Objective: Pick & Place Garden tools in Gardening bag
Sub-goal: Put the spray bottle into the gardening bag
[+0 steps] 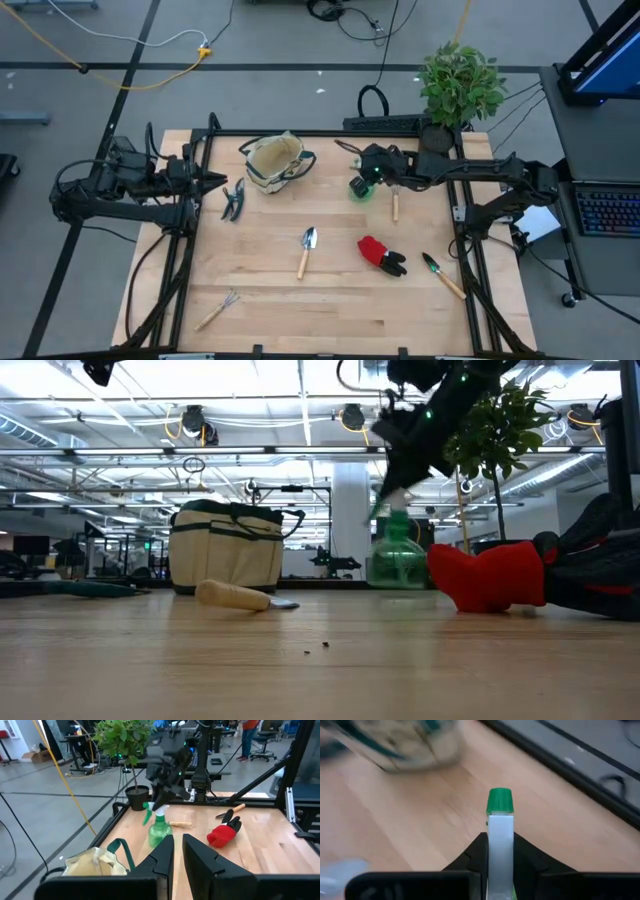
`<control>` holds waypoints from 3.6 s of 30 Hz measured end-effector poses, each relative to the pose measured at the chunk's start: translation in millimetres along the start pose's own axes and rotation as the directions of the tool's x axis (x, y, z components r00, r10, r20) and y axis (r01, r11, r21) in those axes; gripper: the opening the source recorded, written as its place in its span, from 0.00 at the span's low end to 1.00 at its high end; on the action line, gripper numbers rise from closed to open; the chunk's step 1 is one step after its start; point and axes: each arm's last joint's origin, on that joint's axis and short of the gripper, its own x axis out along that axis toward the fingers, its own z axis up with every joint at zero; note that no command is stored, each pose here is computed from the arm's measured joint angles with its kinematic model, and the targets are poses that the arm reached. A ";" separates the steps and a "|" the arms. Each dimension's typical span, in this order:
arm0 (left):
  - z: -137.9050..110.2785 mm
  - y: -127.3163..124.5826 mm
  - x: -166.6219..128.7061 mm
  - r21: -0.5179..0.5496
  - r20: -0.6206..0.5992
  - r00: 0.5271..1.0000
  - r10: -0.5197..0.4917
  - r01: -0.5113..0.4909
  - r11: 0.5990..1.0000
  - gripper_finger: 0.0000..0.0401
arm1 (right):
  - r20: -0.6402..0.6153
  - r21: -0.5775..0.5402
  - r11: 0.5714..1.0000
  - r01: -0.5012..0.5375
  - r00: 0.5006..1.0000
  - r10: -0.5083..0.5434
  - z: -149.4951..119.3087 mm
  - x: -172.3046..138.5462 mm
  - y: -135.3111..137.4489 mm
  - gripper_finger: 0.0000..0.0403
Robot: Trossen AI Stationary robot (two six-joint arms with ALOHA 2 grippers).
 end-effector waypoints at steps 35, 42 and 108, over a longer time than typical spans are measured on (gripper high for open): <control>3.1 -0.2 0.0 -0.212 0.032 0.999 -0.006 0.013 0.977 0.12 | 0.671 -0.327 0.853 -0.407 0.536 0.512 117.7 -38.0 33.1 0.11; 2.8 -0.2 0.0 -0.164 0.028 1.000 -0.006 0.010 0.986 0.12 | 0.560 -0.311 0.910 -0.274 0.720 0.409 150.4 -13.0 43.9 0.11; 3.0 0.0 0.0 -0.131 0.030 1.000 0.000 0.004 0.991 0.12 | 0.291 -0.343 0.922 -0.180 0.913 0.287 121.6 112.3 50.6 0.18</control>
